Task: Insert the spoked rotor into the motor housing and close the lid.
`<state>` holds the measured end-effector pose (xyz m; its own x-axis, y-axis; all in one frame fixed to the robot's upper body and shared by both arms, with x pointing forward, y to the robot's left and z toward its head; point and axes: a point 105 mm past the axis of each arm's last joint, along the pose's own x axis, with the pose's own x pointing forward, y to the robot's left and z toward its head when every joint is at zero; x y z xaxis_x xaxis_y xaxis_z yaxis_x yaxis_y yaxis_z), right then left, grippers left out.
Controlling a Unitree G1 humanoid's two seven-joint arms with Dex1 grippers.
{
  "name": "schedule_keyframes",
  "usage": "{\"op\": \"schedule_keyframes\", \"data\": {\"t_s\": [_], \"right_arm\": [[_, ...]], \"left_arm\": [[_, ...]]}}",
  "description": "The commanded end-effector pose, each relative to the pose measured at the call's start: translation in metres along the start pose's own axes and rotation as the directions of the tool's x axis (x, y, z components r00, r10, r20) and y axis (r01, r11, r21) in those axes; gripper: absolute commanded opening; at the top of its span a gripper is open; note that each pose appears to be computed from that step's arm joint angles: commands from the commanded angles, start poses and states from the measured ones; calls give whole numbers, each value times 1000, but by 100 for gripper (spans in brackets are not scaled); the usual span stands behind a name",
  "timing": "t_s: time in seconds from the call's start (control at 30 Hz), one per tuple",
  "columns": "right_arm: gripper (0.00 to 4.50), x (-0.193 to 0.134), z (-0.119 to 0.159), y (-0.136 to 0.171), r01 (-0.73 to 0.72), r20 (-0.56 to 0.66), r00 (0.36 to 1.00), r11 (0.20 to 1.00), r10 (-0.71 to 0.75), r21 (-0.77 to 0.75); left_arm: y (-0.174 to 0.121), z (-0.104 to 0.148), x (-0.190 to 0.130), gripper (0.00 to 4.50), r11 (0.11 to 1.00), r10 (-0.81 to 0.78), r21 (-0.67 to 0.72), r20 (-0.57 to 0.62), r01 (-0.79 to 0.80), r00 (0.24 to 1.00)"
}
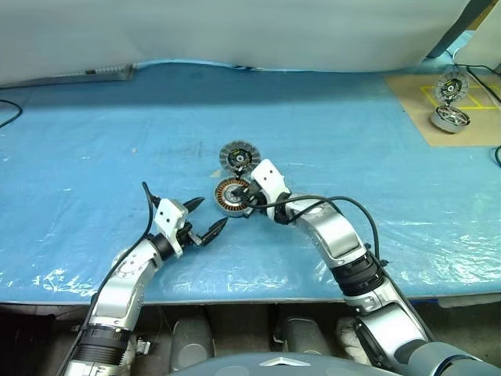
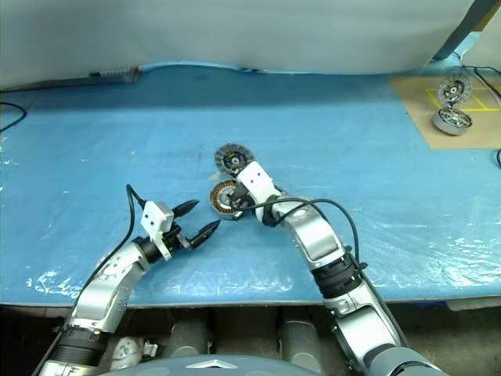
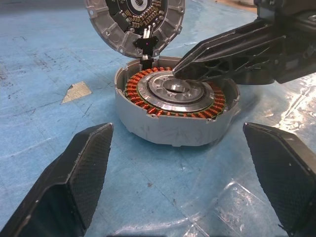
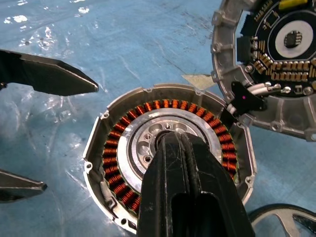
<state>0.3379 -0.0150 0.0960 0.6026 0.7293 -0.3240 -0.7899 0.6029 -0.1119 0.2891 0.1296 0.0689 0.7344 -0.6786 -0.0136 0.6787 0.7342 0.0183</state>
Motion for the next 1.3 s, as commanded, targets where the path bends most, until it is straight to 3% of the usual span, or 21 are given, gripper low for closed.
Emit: {"op": "schedule_keyframes", "data": {"t_s": [0.03,0.8,0.97,1.2,1.3], "right_arm": [[2,1,13,2,-2,41,999,999,4,-36],[2,9,19,9,-34,58,998,998,36,-50],[2,-15,37,1,-37,141,989,998,43,-46],[2,-44,36,-22,35,116,993,999,-31,-32],[55,-58,28,-33,68,70,995,998,-67,-18]], "left_arm": [[-1,7,0,450,1000,-12,26,24,11,1000],[-2,9,-1,450,999,-8,33,17,8,1000],[-2,10,-2,450,999,-6,36,20,5,1000],[-3,10,-1,450,999,-10,36,19,10,1000],[-3,10,-1,450,999,-15,33,18,14,1000]]}}
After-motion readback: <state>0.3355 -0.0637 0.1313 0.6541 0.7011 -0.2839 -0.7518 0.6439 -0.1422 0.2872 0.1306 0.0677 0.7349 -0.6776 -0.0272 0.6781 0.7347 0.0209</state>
